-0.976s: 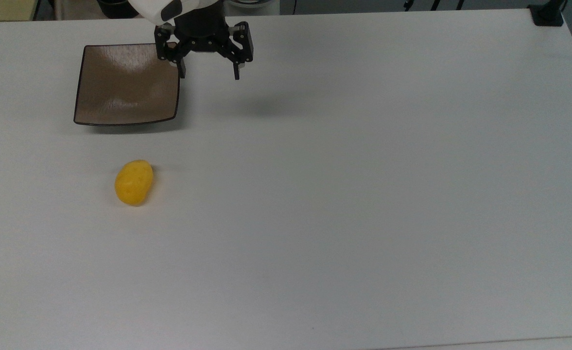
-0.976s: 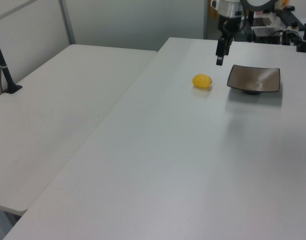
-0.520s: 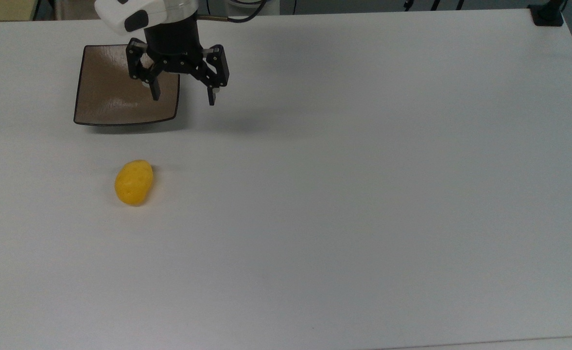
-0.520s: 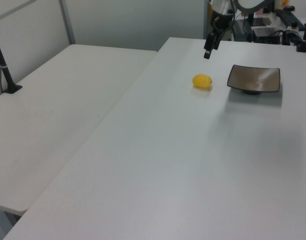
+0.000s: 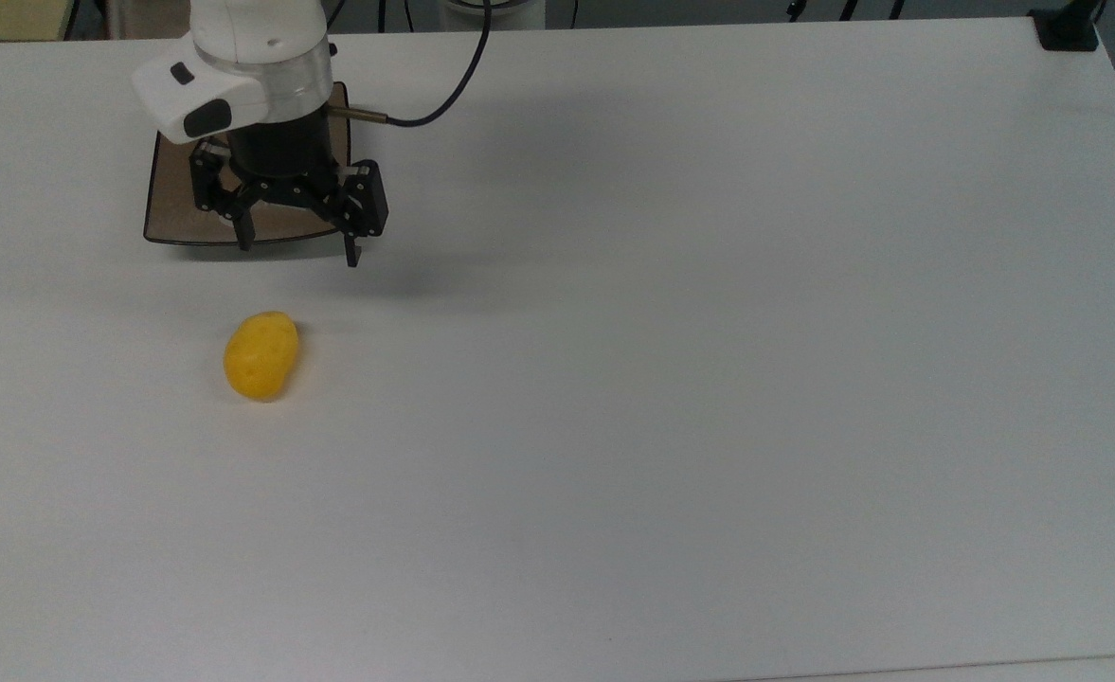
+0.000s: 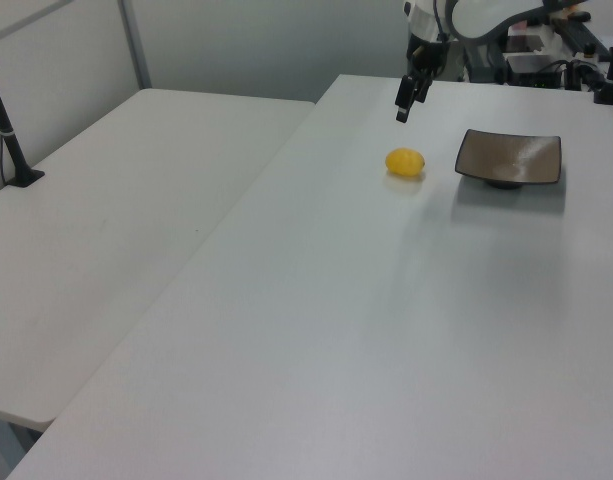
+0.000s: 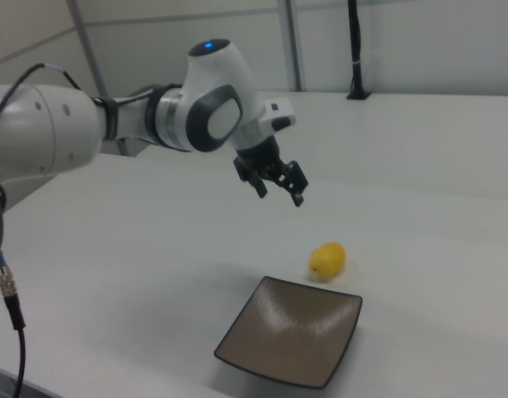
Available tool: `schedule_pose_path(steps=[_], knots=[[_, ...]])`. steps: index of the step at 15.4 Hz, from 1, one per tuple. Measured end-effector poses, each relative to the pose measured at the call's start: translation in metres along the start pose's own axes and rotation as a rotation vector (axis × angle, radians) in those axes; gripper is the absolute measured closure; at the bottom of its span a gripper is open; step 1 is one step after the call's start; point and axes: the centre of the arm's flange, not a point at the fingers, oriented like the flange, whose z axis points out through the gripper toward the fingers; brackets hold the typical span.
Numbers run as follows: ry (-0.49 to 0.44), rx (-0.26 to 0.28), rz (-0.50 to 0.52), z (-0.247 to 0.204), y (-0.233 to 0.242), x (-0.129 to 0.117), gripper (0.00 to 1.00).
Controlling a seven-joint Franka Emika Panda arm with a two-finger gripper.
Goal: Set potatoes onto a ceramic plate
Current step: 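Move the open gripper over the plate toward the yellow potato, then lower the gripper onto the yellow potato and close on it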
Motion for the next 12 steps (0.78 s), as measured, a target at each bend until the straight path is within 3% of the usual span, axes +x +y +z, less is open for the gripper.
schedule_pose_path(steps=[4, 12], knots=[[-0.022, -0.044, 0.013, 0.031, 0.015, 0.000, 0.00], [-0.051, -0.081, 0.031, 0.064, 0.044, 0.008, 0.00]])
